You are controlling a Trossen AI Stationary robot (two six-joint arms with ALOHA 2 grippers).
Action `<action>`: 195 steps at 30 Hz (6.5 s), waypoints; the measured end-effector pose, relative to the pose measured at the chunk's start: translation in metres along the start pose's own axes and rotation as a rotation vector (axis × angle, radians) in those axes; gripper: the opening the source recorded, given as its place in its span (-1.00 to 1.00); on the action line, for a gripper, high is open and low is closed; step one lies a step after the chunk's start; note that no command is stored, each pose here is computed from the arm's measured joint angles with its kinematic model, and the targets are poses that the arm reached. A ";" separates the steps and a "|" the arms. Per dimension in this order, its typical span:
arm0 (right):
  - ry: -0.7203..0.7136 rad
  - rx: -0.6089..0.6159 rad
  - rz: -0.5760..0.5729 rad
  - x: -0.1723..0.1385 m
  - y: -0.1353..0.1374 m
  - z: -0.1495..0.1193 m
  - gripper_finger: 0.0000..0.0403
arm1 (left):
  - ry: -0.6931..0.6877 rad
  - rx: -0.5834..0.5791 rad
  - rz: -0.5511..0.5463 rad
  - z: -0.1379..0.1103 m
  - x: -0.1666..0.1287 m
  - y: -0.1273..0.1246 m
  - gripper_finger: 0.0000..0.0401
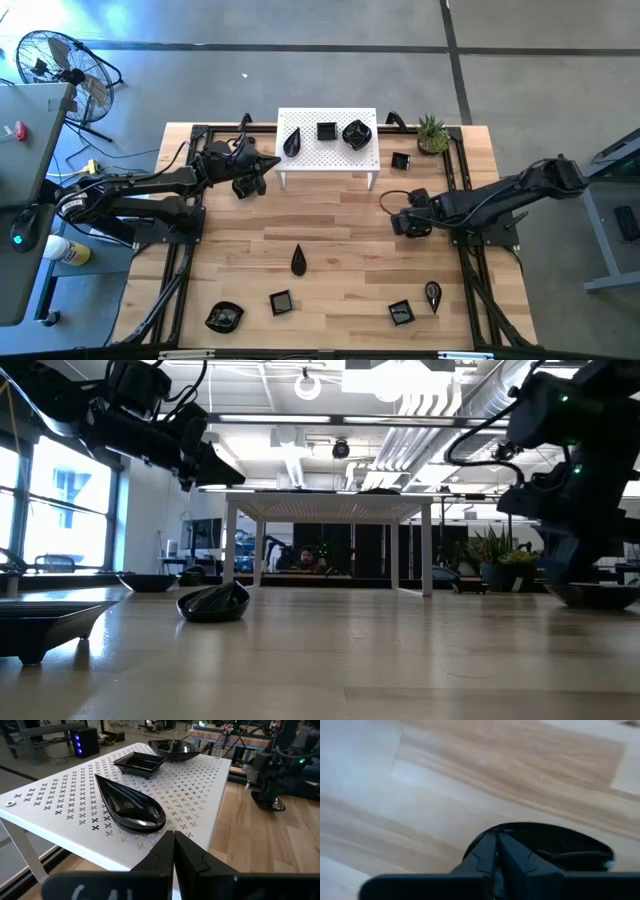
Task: Pick & Place Mini shaped plates
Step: Stack the leaf shaped bowl on top of the leaf shaped bowls on the shelf, then stack the drop shaped bowl on top of the drop shaped bowls on the shelf
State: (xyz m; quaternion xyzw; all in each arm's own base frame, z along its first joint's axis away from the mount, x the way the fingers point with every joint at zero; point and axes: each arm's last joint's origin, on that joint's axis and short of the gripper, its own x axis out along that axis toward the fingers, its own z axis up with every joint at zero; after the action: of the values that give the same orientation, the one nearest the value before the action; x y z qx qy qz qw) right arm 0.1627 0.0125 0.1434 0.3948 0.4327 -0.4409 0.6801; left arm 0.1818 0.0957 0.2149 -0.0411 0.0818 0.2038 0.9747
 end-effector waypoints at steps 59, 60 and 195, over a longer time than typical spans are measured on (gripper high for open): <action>0.024 0.135 0.024 -0.001 -0.013 -0.001 -0.98 | 0.008 -0.001 0.001 -0.001 0.000 0.000 -0.99; 0.024 0.135 0.026 -0.001 -0.013 -0.001 -0.97 | 0.008 -0.001 0.001 -0.001 0.000 0.000 -0.99; -1.053 -0.915 1.006 -0.033 0.068 0.068 -0.98 | 0.706 -0.414 0.059 -0.045 -0.002 -0.202 -0.34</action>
State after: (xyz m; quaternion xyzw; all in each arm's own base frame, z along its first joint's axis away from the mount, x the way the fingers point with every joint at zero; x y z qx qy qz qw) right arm 0.2351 -0.0207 0.2061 -0.0294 -0.0306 0.0053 0.9991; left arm 0.2550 -0.0948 0.1804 -0.3012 0.3699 0.2173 0.8516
